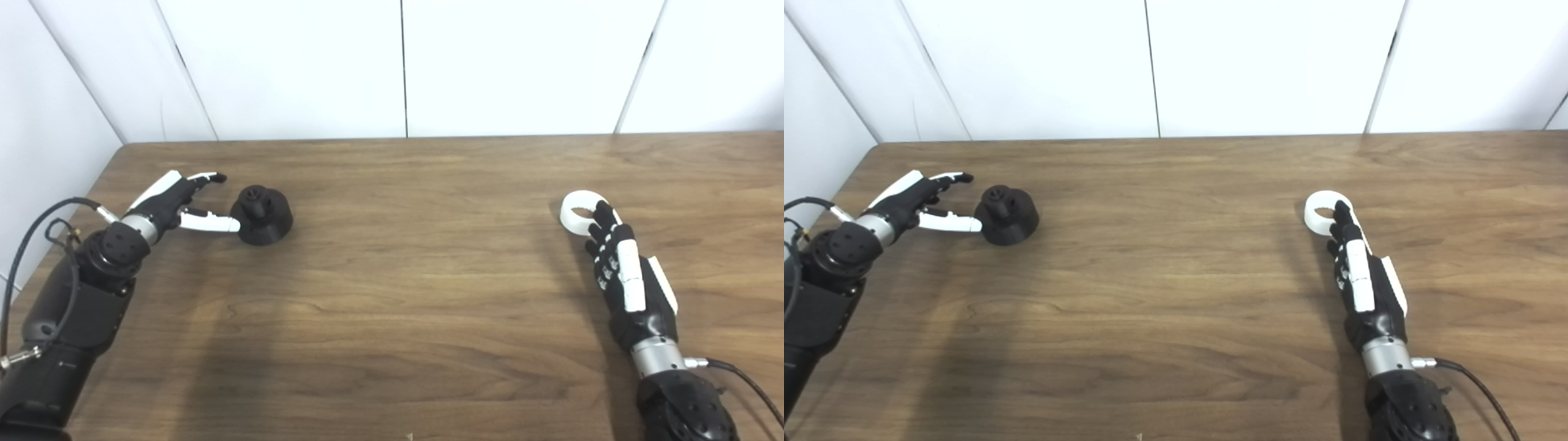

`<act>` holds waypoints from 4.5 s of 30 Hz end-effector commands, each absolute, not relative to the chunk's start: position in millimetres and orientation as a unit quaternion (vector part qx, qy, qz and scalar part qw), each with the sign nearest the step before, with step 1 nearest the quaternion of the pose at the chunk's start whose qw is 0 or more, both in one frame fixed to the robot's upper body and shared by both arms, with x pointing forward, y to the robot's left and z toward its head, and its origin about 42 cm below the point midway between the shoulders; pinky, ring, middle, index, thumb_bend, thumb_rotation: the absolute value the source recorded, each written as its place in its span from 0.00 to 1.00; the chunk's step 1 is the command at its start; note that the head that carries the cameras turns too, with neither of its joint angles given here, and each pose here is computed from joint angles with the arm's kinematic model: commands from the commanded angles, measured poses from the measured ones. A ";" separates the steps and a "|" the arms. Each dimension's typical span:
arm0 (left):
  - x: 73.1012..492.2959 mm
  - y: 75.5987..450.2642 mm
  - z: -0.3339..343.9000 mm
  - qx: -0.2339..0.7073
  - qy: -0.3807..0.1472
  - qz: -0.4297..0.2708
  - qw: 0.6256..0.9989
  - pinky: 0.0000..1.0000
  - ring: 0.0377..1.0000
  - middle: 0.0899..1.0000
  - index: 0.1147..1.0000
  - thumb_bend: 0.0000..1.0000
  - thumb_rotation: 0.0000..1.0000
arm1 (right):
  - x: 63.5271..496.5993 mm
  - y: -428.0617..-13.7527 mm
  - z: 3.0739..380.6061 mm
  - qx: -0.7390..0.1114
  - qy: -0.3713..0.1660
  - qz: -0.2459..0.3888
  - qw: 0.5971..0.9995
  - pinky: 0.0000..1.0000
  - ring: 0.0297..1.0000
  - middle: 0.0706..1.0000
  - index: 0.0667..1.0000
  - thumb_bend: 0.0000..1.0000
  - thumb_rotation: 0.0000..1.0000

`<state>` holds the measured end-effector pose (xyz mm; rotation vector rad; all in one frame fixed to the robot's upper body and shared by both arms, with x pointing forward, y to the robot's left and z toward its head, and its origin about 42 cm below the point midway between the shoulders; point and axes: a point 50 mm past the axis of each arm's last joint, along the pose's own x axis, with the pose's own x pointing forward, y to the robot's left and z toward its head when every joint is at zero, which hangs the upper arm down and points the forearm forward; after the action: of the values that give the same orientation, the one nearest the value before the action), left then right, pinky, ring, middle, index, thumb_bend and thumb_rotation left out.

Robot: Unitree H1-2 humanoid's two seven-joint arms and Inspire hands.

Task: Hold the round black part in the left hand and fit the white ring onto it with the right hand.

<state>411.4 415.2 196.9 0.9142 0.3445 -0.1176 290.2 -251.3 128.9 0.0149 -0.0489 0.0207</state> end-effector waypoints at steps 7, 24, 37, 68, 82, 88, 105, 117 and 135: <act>420.0 413.6 227.6 0.436 0.107 -0.030 0.893 0.97 0.99 0.97 0.88 1.00 0.44 | 299.9 -246.9 140.3 0.007 -0.059 0.018 0.998 1.00 1.00 0.99 0.98 0.46 1.00; 419.2 413.6 224.4 0.390 0.106 -0.021 0.915 0.97 0.99 0.96 0.86 1.00 0.43 | 300.6 -246.2 135.8 0.002 -0.052 0.024 0.998 1.00 1.00 1.00 0.97 0.50 1.00; 414.1 411.8 226.5 0.380 0.096 -0.042 0.919 0.92 0.96 0.95 0.87 1.00 0.37 | 303.2 -247.5 133.9 -0.004 -0.048 0.023 0.999 1.00 1.00 1.00 0.98 0.47 1.00; 405.7 414.6 218.0 0.434 0.103 -0.084 0.891 0.99 1.00 1.00 0.90 1.00 0.21 | 302.7 -253.9 130.7 -0.019 -0.034 0.016 0.999 1.00 1.00 0.98 0.97 0.51 1.00; 408.0 410.2 208.8 0.436 0.094 -0.074 0.892 1.00 1.00 0.99 0.86 1.00 0.18 | 303.3 -254.9 133.3 -0.019 -0.039 0.015 0.999 1.00 1.00 0.98 0.99 0.48 1.00; 406.8 409.8 202.4 0.451 0.080 -0.053 0.887 0.99 1.00 0.94 0.82 1.00 0.17 | 302.1 -255.7 133.7 -0.019 -0.040 0.014 0.999 1.00 1.00 0.98 0.98 0.48 1.00; 408.3 405.8 196.4 0.481 0.021 -0.025 0.876 0.96 0.99 0.91 0.72 0.99 0.18 | 301.2 -256.6 130.5 -0.028 -0.025 0.018 0.999 1.00 1.00 0.97 0.99 0.51 1.00; 409.6 402.7 193.4 0.472 0.023 -0.035 0.881 0.97 1.00 0.93 0.71 1.00 0.20 | 302.8 -260.5 129.2 -0.032 -0.023 0.019 0.999 1.00 1.00 0.97 1.00 0.52 1.00; 412.2 394.9 187.3 0.467 0.015 -0.035 0.883 0.97 0.99 0.91 0.68 0.99 0.16 | 302.6 -263.1 132.0 -0.022 -0.029 0.021 0.999 1.00 1.00 0.97 1.00 0.51 1.00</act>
<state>398.8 390.2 160.0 0.9488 0.1276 -0.1191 299.9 -259.2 128.7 -0.0377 -0.0490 0.0395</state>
